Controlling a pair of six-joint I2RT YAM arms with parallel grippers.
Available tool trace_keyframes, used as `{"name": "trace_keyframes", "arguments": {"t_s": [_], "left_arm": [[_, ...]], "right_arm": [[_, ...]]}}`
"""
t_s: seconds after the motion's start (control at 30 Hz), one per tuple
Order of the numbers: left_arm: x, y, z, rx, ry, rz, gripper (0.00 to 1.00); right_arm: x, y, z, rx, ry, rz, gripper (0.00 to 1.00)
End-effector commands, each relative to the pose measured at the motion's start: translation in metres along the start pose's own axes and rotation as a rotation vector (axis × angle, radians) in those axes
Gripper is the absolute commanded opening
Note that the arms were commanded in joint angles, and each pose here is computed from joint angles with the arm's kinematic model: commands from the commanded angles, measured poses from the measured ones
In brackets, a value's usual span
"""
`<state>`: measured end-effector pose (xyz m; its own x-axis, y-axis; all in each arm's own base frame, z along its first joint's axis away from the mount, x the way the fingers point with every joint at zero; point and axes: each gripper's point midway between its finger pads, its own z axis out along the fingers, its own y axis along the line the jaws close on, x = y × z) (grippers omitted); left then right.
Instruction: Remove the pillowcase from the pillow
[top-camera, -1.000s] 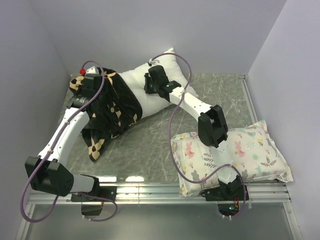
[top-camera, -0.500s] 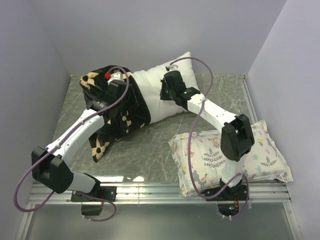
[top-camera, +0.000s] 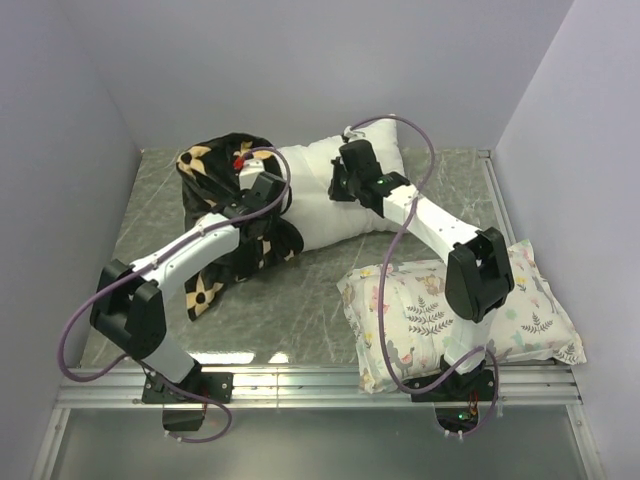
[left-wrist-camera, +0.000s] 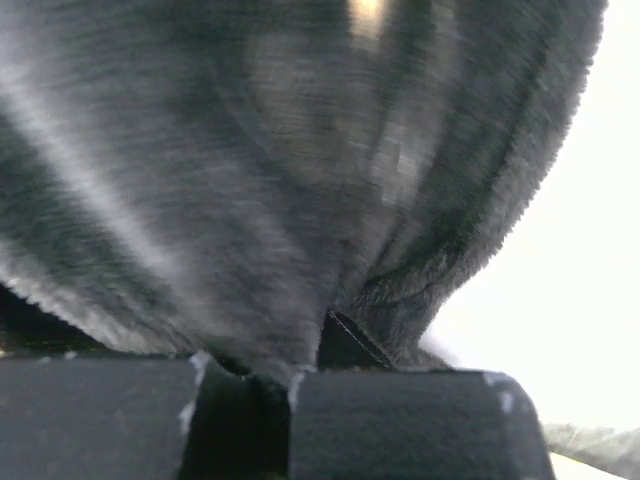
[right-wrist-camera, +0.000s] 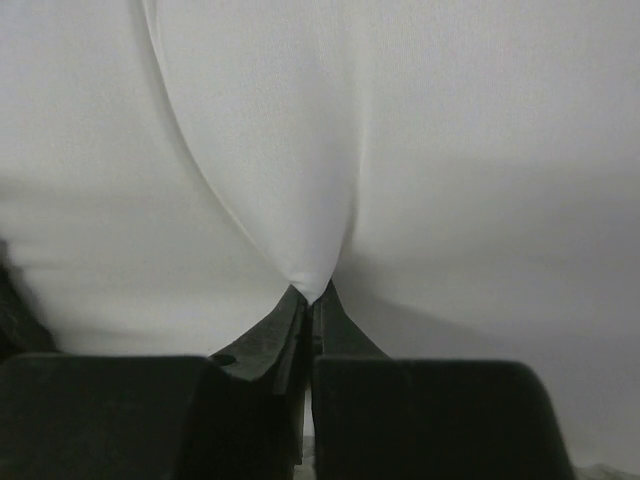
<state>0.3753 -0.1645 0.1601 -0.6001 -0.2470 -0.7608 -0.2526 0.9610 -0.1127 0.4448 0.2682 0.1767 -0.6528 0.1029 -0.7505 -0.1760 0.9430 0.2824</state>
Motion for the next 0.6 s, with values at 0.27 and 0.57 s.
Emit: {"name": "trace_keyframes", "arguments": {"t_s": [0.27, 0.57], "left_arm": [[-0.02, 0.191, 0.01, -0.312, -0.013, -0.353, 0.0], [0.006, 0.198, 0.028, -0.268, 0.063, -0.465, 0.0]], "right_arm": [[-0.035, -0.121, -0.028, 0.146, -0.03, 0.203, 0.0], [-0.057, -0.123, -0.029, 0.136, -0.052, 0.204, 0.0]]}}
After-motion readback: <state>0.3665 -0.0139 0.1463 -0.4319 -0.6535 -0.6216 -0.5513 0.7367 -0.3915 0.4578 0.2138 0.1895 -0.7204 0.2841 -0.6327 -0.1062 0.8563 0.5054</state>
